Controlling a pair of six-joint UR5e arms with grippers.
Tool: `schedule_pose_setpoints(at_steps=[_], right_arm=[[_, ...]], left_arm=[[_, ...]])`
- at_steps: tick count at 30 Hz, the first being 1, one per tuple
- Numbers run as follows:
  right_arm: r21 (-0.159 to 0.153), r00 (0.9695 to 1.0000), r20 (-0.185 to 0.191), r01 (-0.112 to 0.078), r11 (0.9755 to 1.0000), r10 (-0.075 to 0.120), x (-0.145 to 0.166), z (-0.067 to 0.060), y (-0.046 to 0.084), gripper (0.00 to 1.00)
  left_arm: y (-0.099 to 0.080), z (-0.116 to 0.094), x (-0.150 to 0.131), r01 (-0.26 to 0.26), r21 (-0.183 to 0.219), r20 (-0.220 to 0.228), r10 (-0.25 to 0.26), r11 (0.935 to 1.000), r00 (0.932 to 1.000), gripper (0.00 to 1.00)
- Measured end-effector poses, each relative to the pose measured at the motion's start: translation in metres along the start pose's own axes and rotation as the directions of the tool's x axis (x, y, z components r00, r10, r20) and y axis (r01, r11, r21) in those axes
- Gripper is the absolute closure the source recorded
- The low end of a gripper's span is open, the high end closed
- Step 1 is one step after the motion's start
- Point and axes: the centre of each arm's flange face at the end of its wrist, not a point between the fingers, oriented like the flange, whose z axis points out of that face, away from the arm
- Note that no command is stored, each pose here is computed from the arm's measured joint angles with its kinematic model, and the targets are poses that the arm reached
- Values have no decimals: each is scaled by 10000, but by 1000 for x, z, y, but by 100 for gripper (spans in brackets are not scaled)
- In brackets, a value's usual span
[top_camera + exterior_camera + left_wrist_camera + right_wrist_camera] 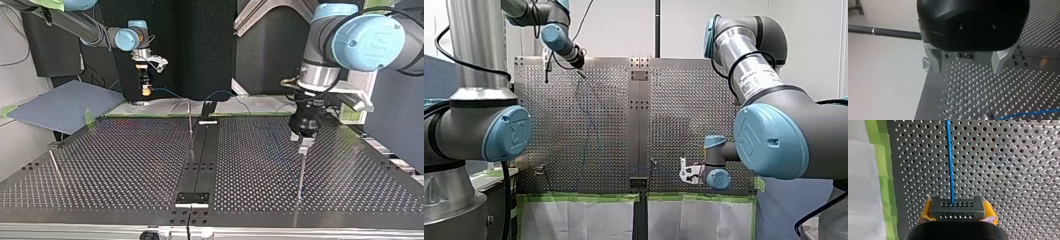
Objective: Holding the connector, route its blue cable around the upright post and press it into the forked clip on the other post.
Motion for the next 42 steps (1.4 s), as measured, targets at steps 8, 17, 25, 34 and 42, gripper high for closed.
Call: schedule_pose_setpoints(at_steps=[8,17,25,34,42], right_arm=[[-61,9997,213,-98,9999,99,-2,-1,2,100],[-66,9988,394,-286,9996,288,-3,-1,3,100],[4,9987,325,-400,9992,399,-1,1,0,100],[29,9986,306,-442,9990,441,0,3,-1,100],[30,9985,312,-455,9990,454,0,3,-1,100]], left_arm=[[-12,-3,19,-601,-74,87,602,9982,9981,0],[-18,11,54,-1370,-459,-123,1366,9895,9906,0],[-27,16,54,-1959,-898,341,1996,9765,9793,0],[-42,21,61,-2544,-854,695,2604,9633,9630,0],[-68,30,87,-3168,-841,668,3226,9448,9442,0]])
